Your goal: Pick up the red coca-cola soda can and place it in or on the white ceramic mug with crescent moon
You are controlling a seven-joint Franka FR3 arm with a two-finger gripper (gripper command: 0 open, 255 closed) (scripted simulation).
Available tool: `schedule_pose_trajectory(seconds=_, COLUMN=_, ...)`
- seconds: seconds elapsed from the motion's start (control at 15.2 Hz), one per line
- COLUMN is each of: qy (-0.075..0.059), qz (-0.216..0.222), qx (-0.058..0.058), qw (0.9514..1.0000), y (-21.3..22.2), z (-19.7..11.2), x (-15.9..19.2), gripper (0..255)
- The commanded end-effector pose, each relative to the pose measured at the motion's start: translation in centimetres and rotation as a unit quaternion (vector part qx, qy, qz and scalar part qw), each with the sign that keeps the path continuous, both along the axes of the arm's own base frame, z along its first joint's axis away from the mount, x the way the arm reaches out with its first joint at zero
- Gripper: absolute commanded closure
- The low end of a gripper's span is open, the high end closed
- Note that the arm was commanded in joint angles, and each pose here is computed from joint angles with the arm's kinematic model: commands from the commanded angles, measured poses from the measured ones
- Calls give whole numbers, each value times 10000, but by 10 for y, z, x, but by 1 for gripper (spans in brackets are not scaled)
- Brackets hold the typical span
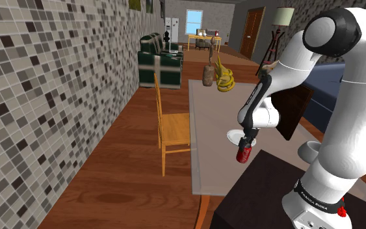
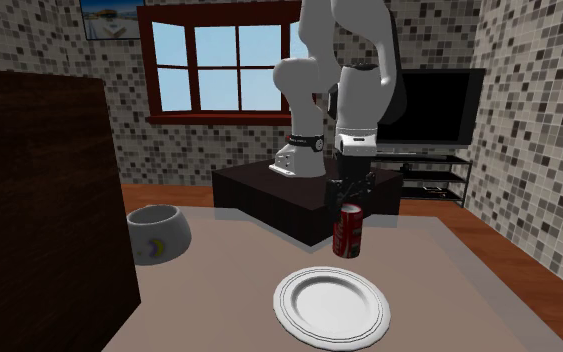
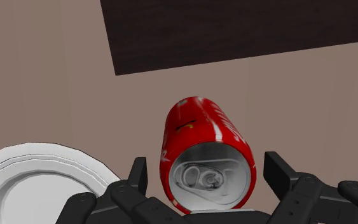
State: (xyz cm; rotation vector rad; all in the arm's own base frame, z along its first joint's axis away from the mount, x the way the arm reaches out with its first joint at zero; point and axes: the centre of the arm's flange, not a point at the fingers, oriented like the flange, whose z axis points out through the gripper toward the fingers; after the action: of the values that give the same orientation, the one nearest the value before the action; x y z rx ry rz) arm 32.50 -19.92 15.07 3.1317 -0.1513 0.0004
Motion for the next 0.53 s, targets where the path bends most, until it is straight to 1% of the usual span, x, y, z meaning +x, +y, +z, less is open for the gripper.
schedule_pose_trajectory(seconds=0.0, qy=0, qz=0, qx=0, qw=10000, y=0, z=0, x=0, gripper=0)
schedule_pose_trajectory(seconds=0.07, qy=0, qz=0, qx=0, qw=10000, y=0, z=0, x=0, gripper=255)
schedule_pose_trajectory(seconds=0.46, qy=0, qz=0, qx=0, qw=10000, y=0, z=0, x=0, gripper=255)
